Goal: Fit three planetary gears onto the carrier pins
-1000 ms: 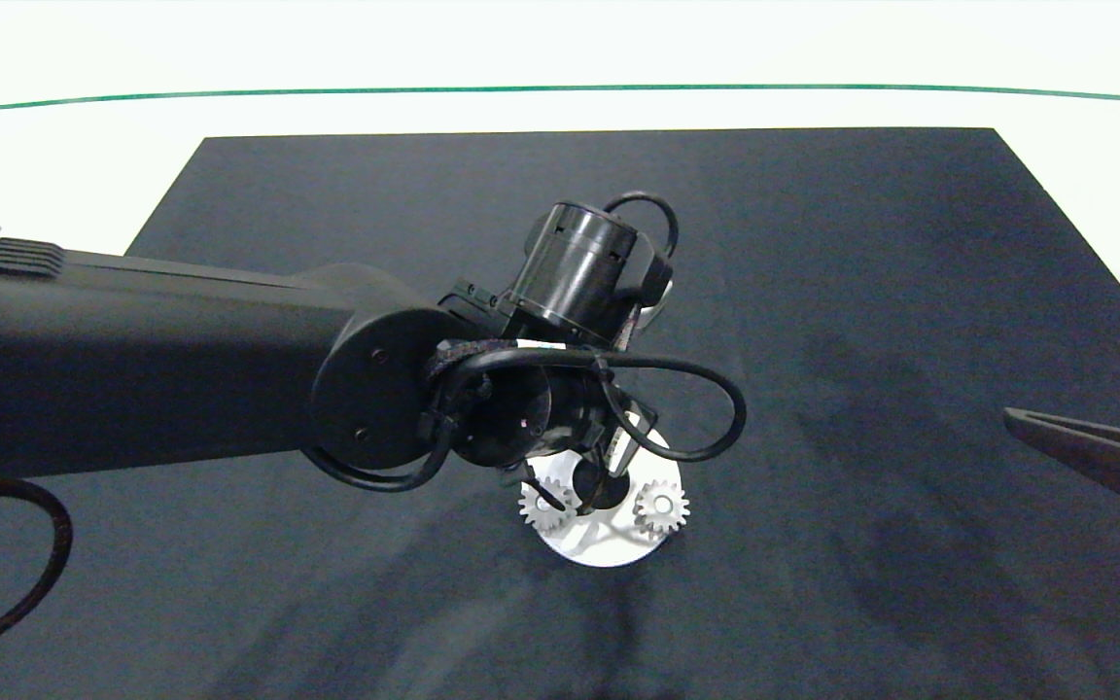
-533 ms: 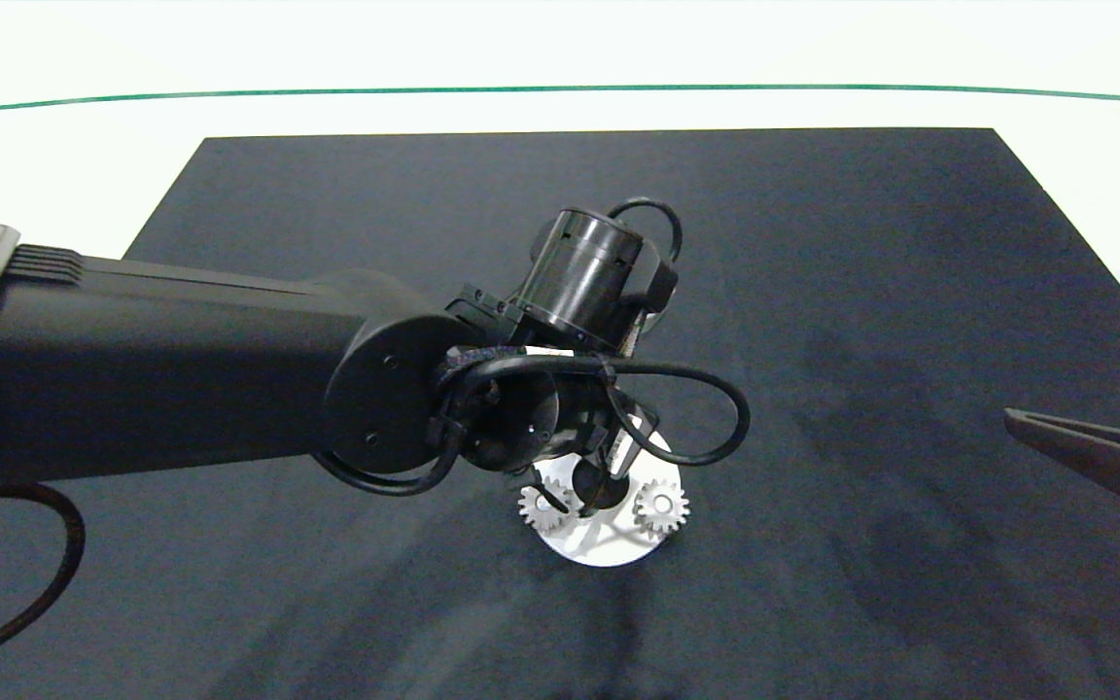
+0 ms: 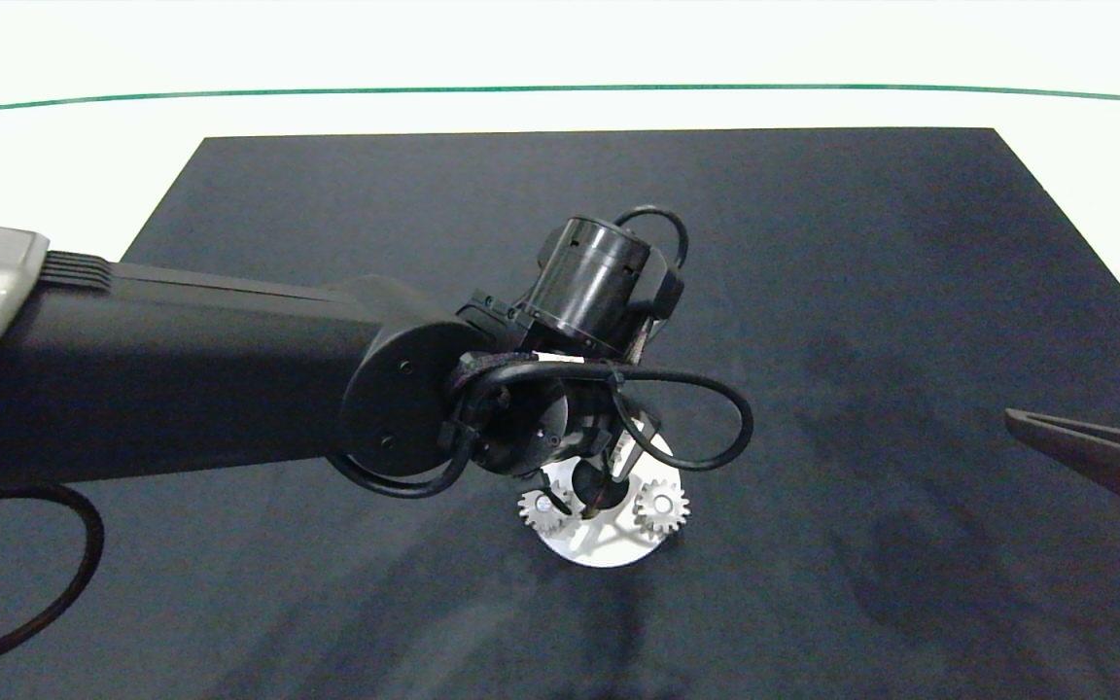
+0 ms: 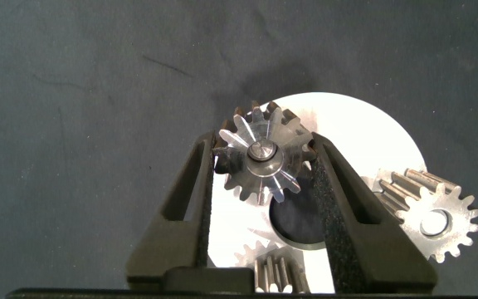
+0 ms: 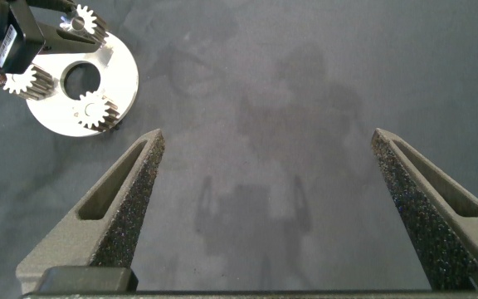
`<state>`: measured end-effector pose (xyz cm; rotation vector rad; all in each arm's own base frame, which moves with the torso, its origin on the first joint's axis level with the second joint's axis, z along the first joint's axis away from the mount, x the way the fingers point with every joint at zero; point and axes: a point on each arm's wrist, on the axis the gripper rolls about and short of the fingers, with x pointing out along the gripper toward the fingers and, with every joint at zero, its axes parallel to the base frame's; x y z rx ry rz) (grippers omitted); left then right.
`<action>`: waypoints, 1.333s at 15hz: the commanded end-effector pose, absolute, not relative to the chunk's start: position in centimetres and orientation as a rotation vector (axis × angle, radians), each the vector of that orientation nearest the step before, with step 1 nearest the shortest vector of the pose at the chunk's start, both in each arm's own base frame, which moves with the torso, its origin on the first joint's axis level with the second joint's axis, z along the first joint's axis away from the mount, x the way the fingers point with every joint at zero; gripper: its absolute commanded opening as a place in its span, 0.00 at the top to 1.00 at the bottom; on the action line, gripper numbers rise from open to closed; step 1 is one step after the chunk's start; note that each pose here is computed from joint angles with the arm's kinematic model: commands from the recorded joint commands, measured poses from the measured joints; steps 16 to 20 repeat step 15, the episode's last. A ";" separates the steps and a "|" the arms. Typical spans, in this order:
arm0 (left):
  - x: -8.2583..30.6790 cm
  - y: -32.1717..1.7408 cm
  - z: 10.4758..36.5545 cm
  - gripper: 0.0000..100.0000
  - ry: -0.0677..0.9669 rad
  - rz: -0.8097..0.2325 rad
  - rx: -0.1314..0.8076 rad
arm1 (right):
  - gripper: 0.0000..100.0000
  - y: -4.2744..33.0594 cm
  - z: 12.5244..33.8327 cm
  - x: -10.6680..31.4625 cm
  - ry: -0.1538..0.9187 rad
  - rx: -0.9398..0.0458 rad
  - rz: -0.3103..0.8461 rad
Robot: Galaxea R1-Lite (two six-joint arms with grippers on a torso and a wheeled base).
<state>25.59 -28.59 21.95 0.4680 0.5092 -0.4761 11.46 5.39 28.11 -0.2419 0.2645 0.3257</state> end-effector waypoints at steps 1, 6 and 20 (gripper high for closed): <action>25.5 -28.5 22.1 0.00 0.509 -0.474 0.469 | 0.00 5.4 28.1 11.5 0.266 -0.244 0.326; 25.3 -28.5 22.4 0.00 0.484 -0.452 0.450 | 0.00 5.4 28.1 11.4 0.264 -0.243 0.326; 13.0 -5.8 28.7 0.00 0.265 -0.066 0.285 | 0.00 1.2 29.9 5.1 0.077 -0.201 0.140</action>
